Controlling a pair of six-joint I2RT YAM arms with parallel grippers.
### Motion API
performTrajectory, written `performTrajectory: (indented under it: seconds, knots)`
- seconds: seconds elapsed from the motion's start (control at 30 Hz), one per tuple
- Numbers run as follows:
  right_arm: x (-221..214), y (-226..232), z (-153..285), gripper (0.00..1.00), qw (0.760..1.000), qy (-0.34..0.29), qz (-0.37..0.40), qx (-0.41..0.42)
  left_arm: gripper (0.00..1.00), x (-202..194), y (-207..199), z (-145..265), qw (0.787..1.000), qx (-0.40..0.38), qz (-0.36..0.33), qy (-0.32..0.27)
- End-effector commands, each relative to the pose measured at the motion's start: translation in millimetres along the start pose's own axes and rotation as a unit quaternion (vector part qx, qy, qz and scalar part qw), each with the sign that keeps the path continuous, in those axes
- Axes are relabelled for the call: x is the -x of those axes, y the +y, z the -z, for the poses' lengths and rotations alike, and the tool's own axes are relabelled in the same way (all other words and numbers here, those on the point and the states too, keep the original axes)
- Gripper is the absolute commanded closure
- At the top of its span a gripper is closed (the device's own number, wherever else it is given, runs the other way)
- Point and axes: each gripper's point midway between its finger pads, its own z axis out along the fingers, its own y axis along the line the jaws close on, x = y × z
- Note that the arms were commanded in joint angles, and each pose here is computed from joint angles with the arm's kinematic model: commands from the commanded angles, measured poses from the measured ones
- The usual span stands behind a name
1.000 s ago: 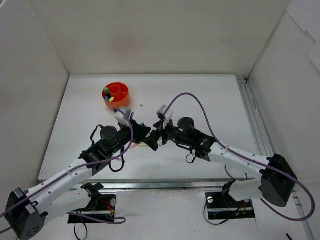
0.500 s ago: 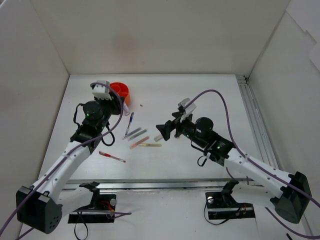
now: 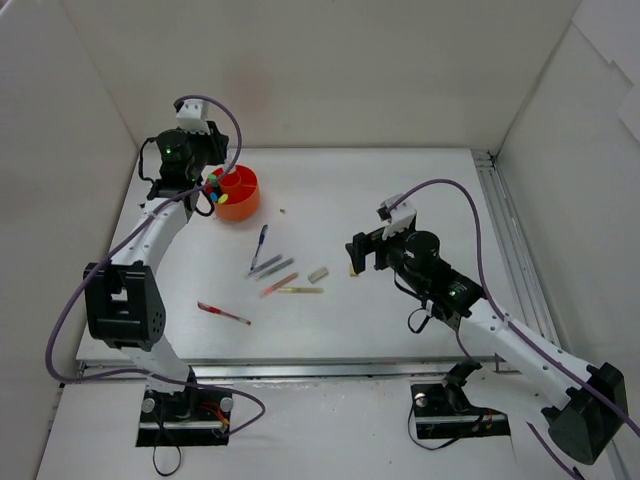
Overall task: Sort the stationery into containers
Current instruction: Place the stationery in the storage box.
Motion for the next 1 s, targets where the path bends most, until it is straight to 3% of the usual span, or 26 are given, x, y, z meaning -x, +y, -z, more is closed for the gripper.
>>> performTrajectory:
  seconds: [0.0,0.4,0.97]
  knots:
    - [14.2,-20.4,2.8,0.02,0.999,-0.011,0.001,-0.041,1.0,61.2,3.6,-14.3,0.996,-0.034,-0.01,-0.08]
    - [18.6,-66.3,22.3,0.02,0.993,-0.01,0.003,-0.115,1.0,18.4,25.5,-54.3,0.998,-0.031,-0.005,-0.057]
    - [20.9,-88.6,40.3,0.02,0.989,-0.016,-0.004,-0.147,1.0,-20.0,46.1,-52.0,0.999,0.02,-0.005,-0.029]
